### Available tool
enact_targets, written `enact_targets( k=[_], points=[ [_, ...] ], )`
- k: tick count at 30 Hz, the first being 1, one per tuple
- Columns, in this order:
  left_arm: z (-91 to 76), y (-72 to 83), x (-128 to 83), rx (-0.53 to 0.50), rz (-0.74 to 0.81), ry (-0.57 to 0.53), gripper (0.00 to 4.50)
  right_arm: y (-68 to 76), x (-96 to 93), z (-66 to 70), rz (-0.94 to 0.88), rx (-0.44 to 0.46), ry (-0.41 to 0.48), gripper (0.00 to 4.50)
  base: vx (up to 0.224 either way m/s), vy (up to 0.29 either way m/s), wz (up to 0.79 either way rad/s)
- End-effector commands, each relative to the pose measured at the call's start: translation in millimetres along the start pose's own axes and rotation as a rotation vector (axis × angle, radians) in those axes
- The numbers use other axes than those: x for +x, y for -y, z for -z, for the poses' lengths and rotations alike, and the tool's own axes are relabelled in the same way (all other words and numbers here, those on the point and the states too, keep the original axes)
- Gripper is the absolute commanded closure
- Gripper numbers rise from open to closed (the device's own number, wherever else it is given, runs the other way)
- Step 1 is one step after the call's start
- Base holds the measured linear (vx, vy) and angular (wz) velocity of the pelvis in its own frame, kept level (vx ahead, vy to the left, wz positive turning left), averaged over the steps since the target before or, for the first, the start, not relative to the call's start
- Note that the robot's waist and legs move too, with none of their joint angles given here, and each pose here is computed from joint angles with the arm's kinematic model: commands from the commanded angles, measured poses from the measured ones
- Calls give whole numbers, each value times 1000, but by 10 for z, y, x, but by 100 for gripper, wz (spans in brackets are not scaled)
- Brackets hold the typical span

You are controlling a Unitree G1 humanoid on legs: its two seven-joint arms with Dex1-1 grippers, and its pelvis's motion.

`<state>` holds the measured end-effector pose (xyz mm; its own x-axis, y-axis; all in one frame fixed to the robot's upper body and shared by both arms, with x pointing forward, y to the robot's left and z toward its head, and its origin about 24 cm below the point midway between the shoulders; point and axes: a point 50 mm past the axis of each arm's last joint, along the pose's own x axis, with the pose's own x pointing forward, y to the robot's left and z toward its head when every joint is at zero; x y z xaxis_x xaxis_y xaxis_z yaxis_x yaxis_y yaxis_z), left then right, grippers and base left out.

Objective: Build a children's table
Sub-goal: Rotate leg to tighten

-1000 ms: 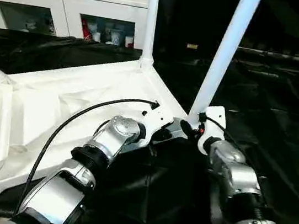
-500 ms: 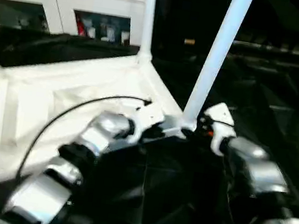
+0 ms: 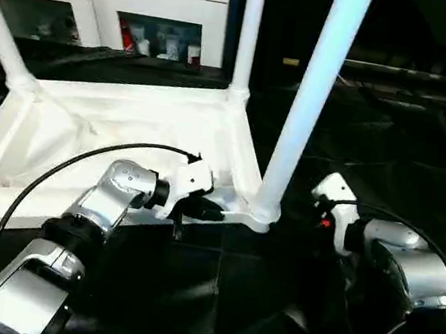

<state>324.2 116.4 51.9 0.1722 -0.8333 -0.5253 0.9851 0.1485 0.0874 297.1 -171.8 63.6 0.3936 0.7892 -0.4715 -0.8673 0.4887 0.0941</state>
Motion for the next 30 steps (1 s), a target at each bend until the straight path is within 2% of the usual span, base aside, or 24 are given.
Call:
enact_targets(
  k=[1,5,12,13,15,23,30],
  points=[
    [107,88,59,-19,48,-49,450,-67,12,-15,-60,-14,2,65,0,0,0],
    [98,99,70,-14,54,-49,450,-14,12,-36,-12,-23,13,65,0,0,0],
    [94,136,90,-13,71,-46,450,-18,64,-67,-18,-17,27,65,0,0,0],
    [93,141,94,-13,72,-45,450,-19,79,-73,-20,-13,31,90,0,0,0],
    [92,145,98,-13,73,-45,450,-22,93,-73,-23,-17,29,90,0,0,0],
    [92,149,108,-13,68,-47,450,-20,152,-60,-27,-31,25,169,0,0,0],
    [98,154,111,-16,63,-52,450,-33,193,-63,-40,-39,21,176,0,0,0]
  ],
)
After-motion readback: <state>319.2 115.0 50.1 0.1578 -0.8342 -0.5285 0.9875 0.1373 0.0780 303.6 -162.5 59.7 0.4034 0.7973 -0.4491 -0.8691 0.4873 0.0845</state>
